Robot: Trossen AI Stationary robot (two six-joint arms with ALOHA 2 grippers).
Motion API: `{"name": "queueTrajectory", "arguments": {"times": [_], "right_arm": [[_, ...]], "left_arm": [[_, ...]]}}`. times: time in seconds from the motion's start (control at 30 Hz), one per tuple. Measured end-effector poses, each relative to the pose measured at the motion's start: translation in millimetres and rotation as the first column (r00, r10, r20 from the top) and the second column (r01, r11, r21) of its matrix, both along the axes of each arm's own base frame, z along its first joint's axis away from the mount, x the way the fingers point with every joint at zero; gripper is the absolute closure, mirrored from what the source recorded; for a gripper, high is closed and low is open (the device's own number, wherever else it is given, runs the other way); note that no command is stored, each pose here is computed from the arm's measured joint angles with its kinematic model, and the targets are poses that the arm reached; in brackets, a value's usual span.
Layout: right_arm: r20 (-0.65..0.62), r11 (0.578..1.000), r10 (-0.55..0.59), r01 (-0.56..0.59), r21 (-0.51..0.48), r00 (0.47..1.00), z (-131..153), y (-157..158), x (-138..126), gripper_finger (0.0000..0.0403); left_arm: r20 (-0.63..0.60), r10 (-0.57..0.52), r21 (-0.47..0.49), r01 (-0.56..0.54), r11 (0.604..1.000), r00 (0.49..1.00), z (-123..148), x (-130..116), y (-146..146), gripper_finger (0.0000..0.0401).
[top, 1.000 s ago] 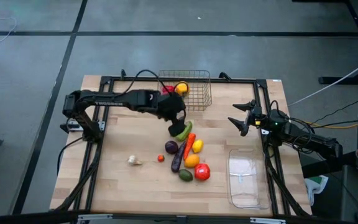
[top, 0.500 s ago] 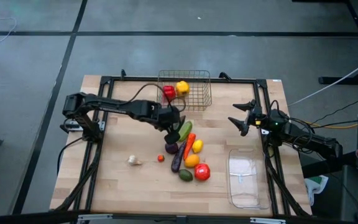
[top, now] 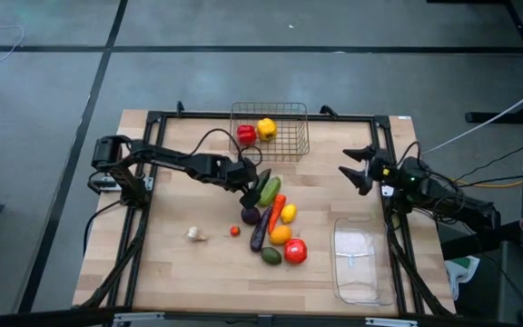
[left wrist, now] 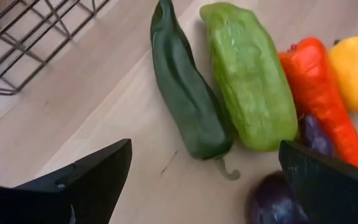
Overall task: Sort produce into baskets
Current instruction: Put the green chili pepper into the wire basket
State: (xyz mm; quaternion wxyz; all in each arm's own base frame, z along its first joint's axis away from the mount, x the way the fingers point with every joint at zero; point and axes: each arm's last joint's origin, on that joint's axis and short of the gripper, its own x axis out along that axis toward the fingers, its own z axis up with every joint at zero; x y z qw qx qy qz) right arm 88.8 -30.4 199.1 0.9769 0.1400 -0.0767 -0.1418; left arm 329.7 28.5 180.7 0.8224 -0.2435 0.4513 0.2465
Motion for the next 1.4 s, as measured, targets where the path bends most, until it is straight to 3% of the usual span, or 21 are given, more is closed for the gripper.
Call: {"name": "queueTrajectory", "arguments": {"times": [0.27,0.5,0.77,1.4], "right_arm": [[0.084,0.994,0.104,-0.101,-0.048,0.991,32.0,6.1,-8.3,0.0033],[0.145,0.989,0.136,-0.124,-0.086,0.98,59.1,9.9,-16.4,0.0033],[0.115,0.988,0.145,-0.137,-0.075,0.983,70.8,8.0,-10.1,0.0033],[-0.172,0.989,0.144,-0.139,0.044,0.974,58.1,-10.9,43.1,0.0033]], "left_arm": [[0.035,0.013,0.037,-0.014,0.999,0.999,-19.8,1.8,1.2,0.0001],[-0.033,-0.025,0.054,0.027,0.998,0.999,-42.1,5.6,1.2,0.0016],[-0.043,-0.031,0.076,0.034,0.997,0.999,-54.5,10.2,1.7,0.0083],[-0.038,-0.035,0.096,0.039,0.995,0.999,-52.3,10.3,2.3,0.025]]}}
